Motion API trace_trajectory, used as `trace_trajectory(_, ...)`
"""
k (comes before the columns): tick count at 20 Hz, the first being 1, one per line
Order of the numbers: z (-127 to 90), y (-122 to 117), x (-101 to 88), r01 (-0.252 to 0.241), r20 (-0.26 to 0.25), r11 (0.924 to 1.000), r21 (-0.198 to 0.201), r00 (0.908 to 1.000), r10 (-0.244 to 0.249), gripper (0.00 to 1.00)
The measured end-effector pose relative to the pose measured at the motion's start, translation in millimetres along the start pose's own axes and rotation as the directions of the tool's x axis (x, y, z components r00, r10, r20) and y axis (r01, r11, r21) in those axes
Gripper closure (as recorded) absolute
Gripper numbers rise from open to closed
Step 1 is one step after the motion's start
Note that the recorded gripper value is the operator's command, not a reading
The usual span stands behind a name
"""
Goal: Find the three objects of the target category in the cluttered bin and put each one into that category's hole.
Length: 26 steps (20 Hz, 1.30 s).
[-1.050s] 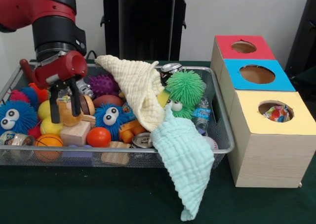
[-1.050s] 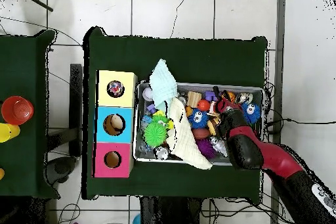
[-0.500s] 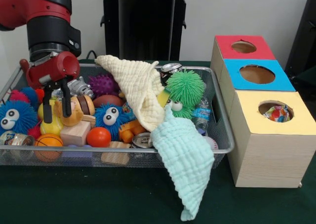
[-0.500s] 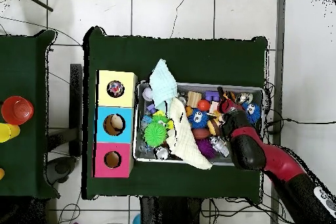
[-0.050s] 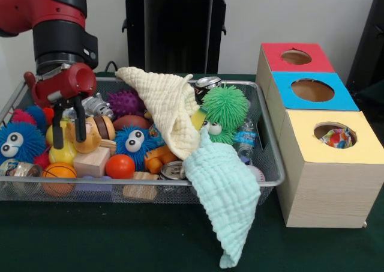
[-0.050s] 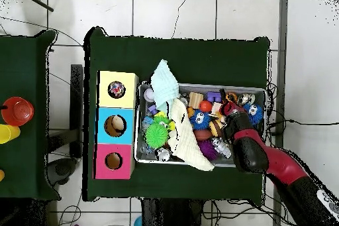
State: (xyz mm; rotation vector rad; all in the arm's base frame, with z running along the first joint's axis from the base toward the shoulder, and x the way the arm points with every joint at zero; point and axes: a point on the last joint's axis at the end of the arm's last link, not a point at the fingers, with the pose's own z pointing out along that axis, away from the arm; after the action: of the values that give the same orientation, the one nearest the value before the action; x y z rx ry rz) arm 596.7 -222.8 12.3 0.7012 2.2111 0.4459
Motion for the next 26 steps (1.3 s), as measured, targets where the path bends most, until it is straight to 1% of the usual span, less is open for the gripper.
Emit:
trace_trajectory(4, -4.3, -5.5, 0.5, -0.010, 0.000, 0.9999, 0.004, 1.0000, 0.010, 0.00)
trace_trajectory(9, -18.1, -23.1, 0.2, -0.038, 0.003, 0.9991, 0.020, 0.9993, 0.038, 0.00)
trace_trajectory(13, -27.3, -24.1, 1.0, -0.032, -0.003, 0.9992, 0.024, 0.9995, 0.032, 0.00)
trace_trajectory(15, -32.5, -20.5, 3.7, -0.021, -0.023, 0.9994, 0.026, 0.9995, 0.022, 0.00)
trace_trajectory(16, -36.5, -18.1, 9.1, -0.008, -0.058, 0.9994, 0.034, 0.9983, 0.010, 0.00)
trace_trajectory(17, -37.7, -17.6, 11.5, -0.003, -0.072, 0.9993, 0.038, 0.9974, 0.005, 0.00)
trace_trajectory(20, -42.5, -16.6, 23.2, 0.020, -0.141, 0.9982, 0.057, 0.9899, -0.012, 0.00)
trace_trajectory(21, -46.0, -15.6, 30.1, 0.035, -0.188, 0.9970, 0.069, 0.9820, -0.022, 0.00)
trace_trajectory(23, -49.1, -15.1, 35.1, 0.049, -0.226, 0.9956, 0.080, 0.9736, -0.030, 0.00)
trace_trajectory(25, -53.6, -17.1, 41.9, 0.072, -0.283, 0.9921, 0.103, 0.9583, -0.040, 0.00)
trace_trajectory(26, -54.8, -18.1, 44.1, 0.079, -0.299, 0.9907, 0.111, 0.9532, -0.043, 0.00)
